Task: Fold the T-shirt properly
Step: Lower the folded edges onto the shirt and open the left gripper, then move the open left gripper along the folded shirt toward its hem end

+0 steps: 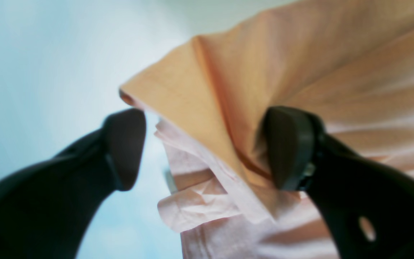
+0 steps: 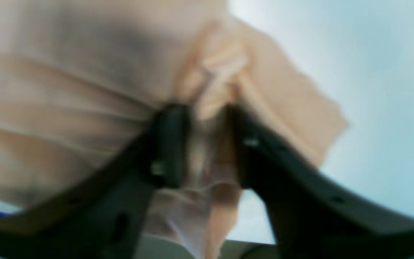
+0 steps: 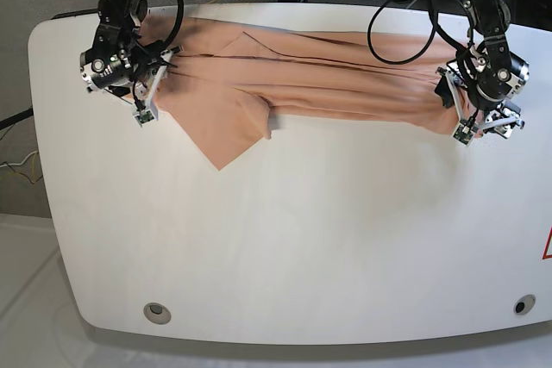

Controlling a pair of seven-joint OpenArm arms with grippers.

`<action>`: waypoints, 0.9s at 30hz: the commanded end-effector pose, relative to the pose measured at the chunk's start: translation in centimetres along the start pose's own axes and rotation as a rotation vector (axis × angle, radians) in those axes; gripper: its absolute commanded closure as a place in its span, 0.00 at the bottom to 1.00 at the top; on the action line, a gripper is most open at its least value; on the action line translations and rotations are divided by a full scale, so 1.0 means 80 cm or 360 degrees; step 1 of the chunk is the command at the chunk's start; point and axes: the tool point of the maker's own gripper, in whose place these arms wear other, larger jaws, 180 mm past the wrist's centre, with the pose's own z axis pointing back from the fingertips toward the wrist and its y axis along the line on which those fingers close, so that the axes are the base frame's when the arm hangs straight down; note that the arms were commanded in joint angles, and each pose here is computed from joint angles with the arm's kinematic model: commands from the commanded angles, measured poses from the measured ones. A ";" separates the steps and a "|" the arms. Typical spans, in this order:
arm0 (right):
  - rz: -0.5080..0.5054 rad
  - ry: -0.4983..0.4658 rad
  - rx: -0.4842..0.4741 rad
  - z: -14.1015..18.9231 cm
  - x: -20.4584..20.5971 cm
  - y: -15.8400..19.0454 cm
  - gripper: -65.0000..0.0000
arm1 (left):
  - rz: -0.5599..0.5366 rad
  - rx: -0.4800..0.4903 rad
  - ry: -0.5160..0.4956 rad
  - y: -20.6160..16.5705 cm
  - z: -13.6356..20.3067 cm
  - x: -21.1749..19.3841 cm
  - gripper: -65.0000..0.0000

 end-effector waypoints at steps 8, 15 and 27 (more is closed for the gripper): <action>0.0008 0.0064 -0.0018 0.001 -0.011 -0.002 0.53 | -0.0009 0.0070 -0.0032 0.019 0.007 0.009 0.21; 0.0008 0.0064 -0.0018 0.001 -0.011 -0.002 0.58 | -0.0078 0.0179 0.0040 0.039 0.009 0.007 0.21; 0.0009 0.0060 -0.0013 0.001 -0.010 -0.001 0.58 | -0.0179 0.0378 0.0141 0.081 0.016 0.013 0.21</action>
